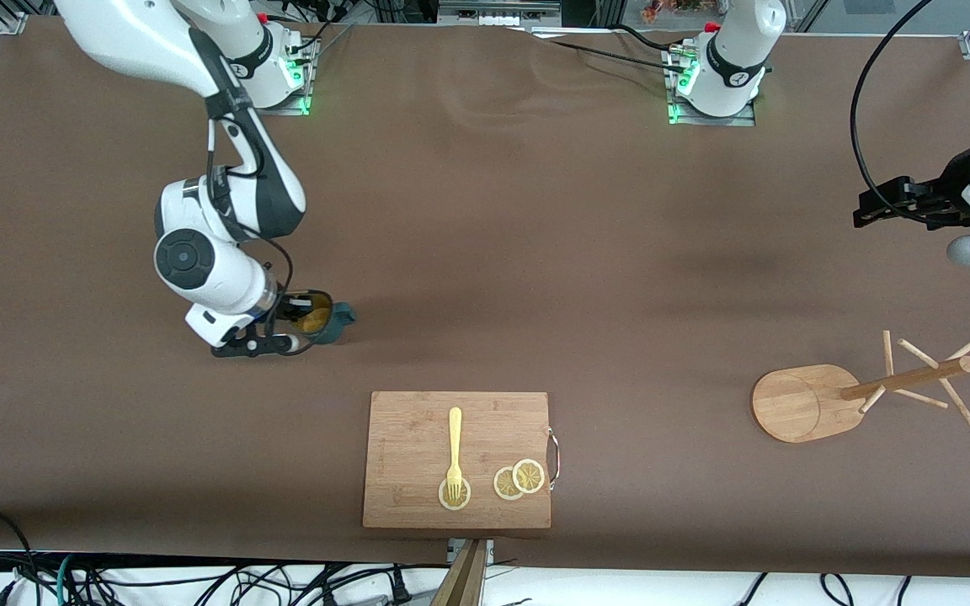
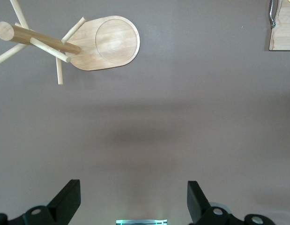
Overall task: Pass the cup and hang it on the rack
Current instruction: 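Lift and carry the teal mug toward the table middle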
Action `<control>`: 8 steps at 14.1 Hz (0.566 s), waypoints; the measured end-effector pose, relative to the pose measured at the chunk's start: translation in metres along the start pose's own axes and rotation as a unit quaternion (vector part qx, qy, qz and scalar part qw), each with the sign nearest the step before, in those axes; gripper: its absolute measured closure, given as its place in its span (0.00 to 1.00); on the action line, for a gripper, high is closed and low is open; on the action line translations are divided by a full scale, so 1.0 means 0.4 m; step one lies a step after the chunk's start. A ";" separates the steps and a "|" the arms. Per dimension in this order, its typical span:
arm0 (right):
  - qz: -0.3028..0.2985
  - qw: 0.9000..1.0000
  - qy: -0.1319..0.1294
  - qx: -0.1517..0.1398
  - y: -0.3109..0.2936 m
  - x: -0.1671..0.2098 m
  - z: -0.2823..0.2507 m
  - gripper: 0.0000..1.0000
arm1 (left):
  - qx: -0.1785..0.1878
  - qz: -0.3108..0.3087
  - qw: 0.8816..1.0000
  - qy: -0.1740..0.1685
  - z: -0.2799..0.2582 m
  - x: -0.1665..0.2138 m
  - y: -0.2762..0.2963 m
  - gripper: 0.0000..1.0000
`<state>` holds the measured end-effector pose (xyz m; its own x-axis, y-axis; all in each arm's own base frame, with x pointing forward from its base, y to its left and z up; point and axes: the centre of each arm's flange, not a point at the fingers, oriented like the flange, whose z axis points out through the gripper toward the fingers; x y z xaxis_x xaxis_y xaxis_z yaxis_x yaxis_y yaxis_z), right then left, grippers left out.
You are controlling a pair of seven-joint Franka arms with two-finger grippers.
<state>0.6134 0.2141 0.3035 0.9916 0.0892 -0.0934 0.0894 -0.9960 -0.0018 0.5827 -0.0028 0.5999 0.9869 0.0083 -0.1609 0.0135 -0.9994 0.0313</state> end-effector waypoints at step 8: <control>-0.008 1.000 0.003 0.010 -0.626 -0.149 -0.172 0.96 | 0.000 -0.001 1.000 0.000 0.001 0.001 -0.002 0.00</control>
<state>0.5383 0.4585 0.3780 0.9905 0.1055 -0.0881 0.1038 -0.9943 -0.0234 0.5831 -0.0018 0.5993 0.9868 0.0100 -0.1618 0.0152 -0.9994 0.0311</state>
